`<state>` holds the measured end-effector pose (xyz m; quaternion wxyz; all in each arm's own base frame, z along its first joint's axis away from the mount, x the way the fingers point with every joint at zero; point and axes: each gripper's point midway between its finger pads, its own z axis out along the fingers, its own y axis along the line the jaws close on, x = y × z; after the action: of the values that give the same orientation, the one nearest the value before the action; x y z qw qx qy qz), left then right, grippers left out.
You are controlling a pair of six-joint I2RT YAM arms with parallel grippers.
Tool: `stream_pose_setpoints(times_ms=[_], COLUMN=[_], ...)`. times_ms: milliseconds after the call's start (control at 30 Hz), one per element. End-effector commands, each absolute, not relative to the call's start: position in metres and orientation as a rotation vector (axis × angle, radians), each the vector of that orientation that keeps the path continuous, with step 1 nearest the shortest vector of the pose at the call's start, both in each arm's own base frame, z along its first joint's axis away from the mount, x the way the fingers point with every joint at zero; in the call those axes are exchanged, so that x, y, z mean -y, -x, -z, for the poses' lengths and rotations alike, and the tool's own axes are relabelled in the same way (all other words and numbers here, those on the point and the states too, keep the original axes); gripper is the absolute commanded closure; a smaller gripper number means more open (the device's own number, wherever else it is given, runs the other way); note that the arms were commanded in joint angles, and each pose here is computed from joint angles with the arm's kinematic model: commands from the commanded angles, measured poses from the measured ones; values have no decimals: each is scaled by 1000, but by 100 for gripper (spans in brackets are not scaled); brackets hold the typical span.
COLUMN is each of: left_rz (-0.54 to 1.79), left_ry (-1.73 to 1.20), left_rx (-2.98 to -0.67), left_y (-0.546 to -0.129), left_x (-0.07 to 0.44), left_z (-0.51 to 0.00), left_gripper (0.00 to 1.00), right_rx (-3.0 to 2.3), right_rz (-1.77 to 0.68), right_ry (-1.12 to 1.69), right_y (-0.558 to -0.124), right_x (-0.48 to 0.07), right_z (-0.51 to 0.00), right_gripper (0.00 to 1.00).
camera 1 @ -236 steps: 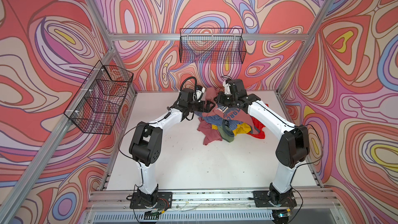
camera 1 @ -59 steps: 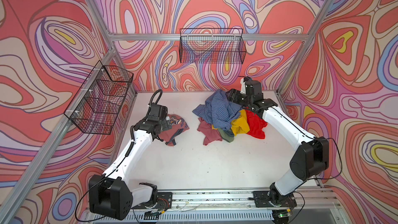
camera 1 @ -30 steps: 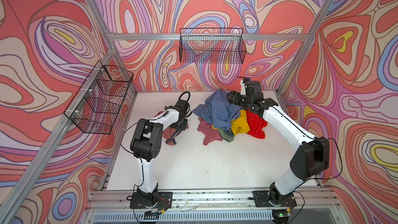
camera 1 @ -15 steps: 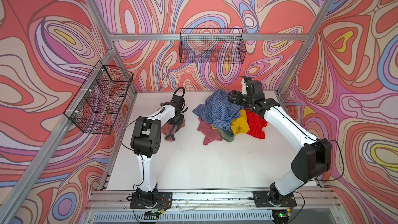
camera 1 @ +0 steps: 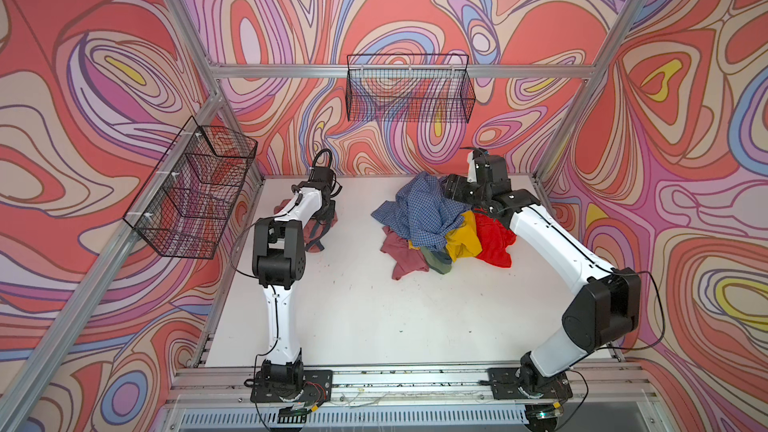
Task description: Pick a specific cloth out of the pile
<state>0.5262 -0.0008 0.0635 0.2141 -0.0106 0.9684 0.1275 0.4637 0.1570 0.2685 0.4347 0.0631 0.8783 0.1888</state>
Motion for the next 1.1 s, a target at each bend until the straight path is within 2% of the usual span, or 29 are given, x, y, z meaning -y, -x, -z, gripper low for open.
stream_pose_setpoints(times_ms=[0,233,433,567,700,900,933,1067], left_rz=[-359,-280,-249,-187,-156,-111,-94,-30], left_ry=[-10,-7,58,93,130,188,191,200], left_rx=[-2696,-2736,-2749,-2707,-2662,-2555,-2531,-2447], left_y=[-532,-526,-516,-511,-507,-501,-501,-493], left_x=[-1,8,10,15,16,17,18,23], left_z=[-61,-42,-40,-50,-63,-93,-99,-121], left_gripper=[99,95,79,61,35,5,1,0], right_rx=[-2152,-2147,-2125,-2097,-2071,-1932,-1910,-1871], right_rz=[-435,-413,-342,-275,-276,-266,-243,-151], right_ry=[-151,-164,-108,-35,-65,-124,-130,-197], right_y=[-455,-455,-453,-453,-454,-446,-444,-436], right_x=[-149,-145,-137,-127,-108,-67,-60,-28], right_z=[-288,-291,-289,-296,-295,-303,-302,-285], right_gripper=[17,17,12,11,10,9,8,6])
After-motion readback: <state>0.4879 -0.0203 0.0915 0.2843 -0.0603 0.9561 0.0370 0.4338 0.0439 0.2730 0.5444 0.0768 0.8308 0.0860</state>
